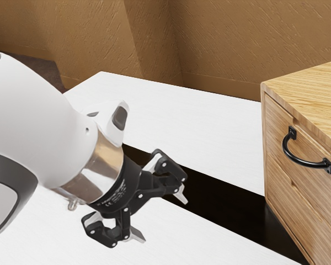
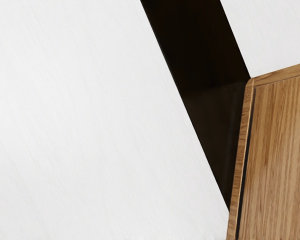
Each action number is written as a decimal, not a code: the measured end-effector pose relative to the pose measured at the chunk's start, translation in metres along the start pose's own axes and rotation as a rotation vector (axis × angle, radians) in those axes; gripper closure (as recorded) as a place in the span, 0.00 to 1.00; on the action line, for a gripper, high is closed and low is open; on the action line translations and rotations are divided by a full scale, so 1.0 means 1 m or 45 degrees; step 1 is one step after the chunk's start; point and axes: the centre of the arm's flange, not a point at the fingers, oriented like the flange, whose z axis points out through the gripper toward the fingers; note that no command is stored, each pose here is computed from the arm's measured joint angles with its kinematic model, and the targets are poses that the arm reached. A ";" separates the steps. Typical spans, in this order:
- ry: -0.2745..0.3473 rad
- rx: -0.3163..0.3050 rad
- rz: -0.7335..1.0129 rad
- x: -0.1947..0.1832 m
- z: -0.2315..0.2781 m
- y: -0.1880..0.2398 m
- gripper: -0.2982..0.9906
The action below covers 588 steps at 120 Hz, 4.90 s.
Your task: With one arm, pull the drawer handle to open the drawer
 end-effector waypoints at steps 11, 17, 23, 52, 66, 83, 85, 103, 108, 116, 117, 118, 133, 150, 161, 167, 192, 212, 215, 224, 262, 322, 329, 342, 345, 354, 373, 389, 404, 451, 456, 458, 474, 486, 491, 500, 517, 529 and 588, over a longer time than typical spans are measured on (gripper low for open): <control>-0.006 0.001 0.002 0.002 0.001 0.003 0.29; -0.013 0.012 0.000 0.004 0.009 0.007 0.29; -0.018 0.021 -0.003 0.009 0.018 0.013 0.28; -0.037 -0.028 -0.017 0.016 0.046 0.039 0.28; -0.058 -0.049 0.013 0.012 0.057 0.078 0.28; -0.070 -0.065 0.006 0.022 0.066 0.108 0.29; -0.066 -0.070 0.008 0.022 0.065 0.109 0.29; -0.009 -0.141 0.047 0.023 0.056 0.123 0.31; 0.001 -0.156 0.051 0.023 0.056 0.125 0.31; 0.010 -0.183 0.061 0.020 0.055 0.127 0.33; 0.010 -0.186 0.064 0.019 0.055 0.127 0.33; 0.011 -0.189 0.066 0.019 0.055 0.127 0.33; 0.005 -0.213 0.118 -0.002 0.062 0.131 0.36; 0.011 -0.244 0.132 -0.006 0.064 0.136 0.38; 0.020 -0.283 0.115 0.002 0.056 0.144 0.39; 0.010 -0.301 0.110 0.004 0.055 0.152 0.39; 0.008 -0.302 0.124 0.009 0.070 0.168 0.39; 0.001 -0.269 0.113 0.016 0.090 0.171 0.39; 0.001 -0.268 0.113 0.016 0.091 0.171 0.39; -0.005 -0.264 0.119 0.011 0.093 0.170 0.39; -0.038 -0.246 0.150 -0.009 0.102 0.169 0.40; -0.047 -0.206 0.117 0.004 0.124 0.170 0.40; -0.047 -0.205 0.117 0.004 0.124 0.170 0.40; -0.044 -0.207 0.115 0.004 0.121 0.170 0.40; -0.042 -0.208 0.115 0.004 0.120 0.169 0.40; -0.034 -0.211 0.117 0.003 0.115 0.167 0.40; -0.035 -0.213 0.154 -0.017 0.107 0.158 0.40; -0.030 -0.213 0.155 -0.019 0.103 0.154 0.40; -0.026 -0.218 0.154 -0.020 0.099 0.152 0.40; -0.024 -0.194 0.127 -0.018 0.100 0.137 0.40; -0.022 -0.193 0.122 -0.016 0.099 0.135 0.40; -0.021 -0.193 0.120 -0.016 0.098 0.135 0.40; -0.005 -0.203 0.100 -0.007 0.090 0.132 0.40; 0.010 -0.203 0.088 -0.002 0.085 0.127 0.40; 0.011 -0.201 0.087 -0.001 0.085 0.126 0.40; 0.010 -0.195 0.083 0.000 0.086 0.126 0.40; 0.001 -0.172 0.069 0.002 0.093 0.122 0.40; 0.000 -0.162 0.065 0.002 0.095 0.119 0.40; 0.027 -0.166 0.036 -0.003 0.076 0.086 0.40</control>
